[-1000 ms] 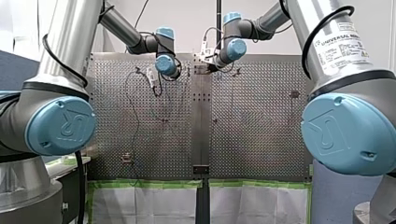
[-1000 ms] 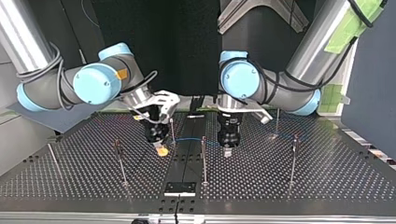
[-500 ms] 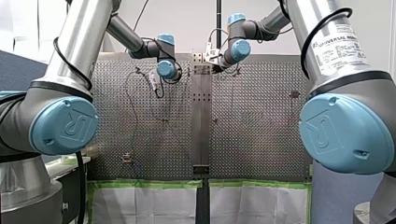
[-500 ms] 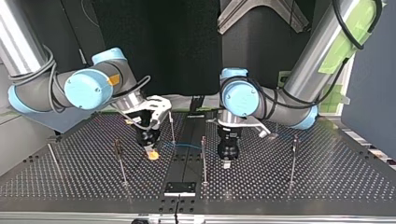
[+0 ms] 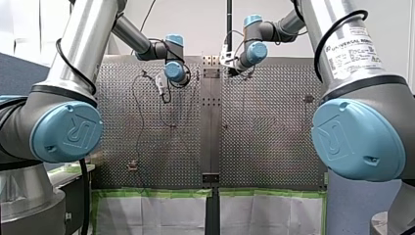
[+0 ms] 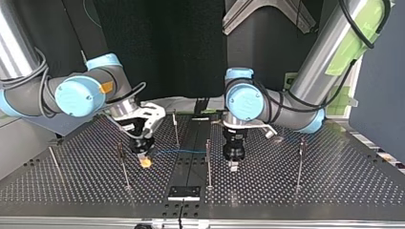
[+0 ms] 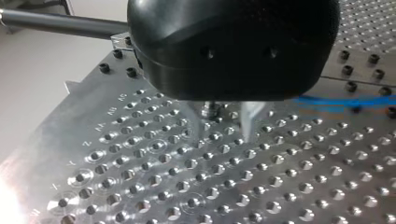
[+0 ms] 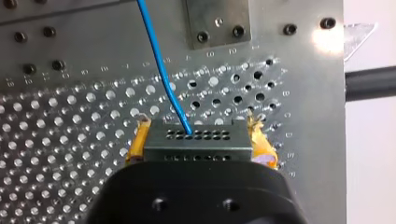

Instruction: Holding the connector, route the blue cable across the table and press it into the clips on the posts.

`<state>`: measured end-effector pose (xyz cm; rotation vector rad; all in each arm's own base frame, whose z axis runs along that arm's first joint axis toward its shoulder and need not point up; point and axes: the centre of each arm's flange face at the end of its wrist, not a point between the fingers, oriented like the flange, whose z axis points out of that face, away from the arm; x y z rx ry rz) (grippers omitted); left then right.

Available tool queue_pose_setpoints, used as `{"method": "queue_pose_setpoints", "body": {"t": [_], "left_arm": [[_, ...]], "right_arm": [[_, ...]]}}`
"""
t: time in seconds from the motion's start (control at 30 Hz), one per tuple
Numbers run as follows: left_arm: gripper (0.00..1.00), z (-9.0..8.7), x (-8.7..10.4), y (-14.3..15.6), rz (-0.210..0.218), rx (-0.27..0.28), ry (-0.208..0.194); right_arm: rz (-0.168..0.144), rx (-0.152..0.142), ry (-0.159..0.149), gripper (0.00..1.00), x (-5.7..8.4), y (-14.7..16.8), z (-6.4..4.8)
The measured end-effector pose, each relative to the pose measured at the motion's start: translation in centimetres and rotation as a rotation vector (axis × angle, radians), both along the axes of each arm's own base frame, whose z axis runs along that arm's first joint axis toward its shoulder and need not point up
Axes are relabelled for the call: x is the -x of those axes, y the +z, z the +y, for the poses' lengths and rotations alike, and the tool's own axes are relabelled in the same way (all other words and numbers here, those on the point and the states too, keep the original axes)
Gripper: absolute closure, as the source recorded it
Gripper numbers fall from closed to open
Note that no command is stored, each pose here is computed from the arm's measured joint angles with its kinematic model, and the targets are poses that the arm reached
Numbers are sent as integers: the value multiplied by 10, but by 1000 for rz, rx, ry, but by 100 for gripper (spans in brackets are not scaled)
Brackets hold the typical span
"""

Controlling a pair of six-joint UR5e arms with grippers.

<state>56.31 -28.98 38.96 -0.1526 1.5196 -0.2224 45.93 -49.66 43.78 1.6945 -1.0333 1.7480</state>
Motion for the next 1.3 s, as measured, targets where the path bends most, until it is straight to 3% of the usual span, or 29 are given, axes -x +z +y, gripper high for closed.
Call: {"method": "queue_pose_setpoints", "body": {"t": [0.33,0.53,0.77,1.07,1.17,1.3], "left_arm": [[0,-4,11,-5,64,-22,2],[0,-5,31,-2,97,-37,15],[0,-8,57,7,75,-33,-13],[0,-16,103,18,105,-71,-60],[0,-22,118,30,87,-73,-78],[0,-35,135,50,33,-59,-94]], "right_arm": [[1,-1,-11,100,6,-1,-6],[1,-2,-12,100,7,-1,-6],[2,-3,-14,100,7,-2,-7],[3,-4,-14,100,7,-2,-7],[3,-4,-16,100,8,-2,-8],[3,-5,-21,100,11,-3,-10]]}}
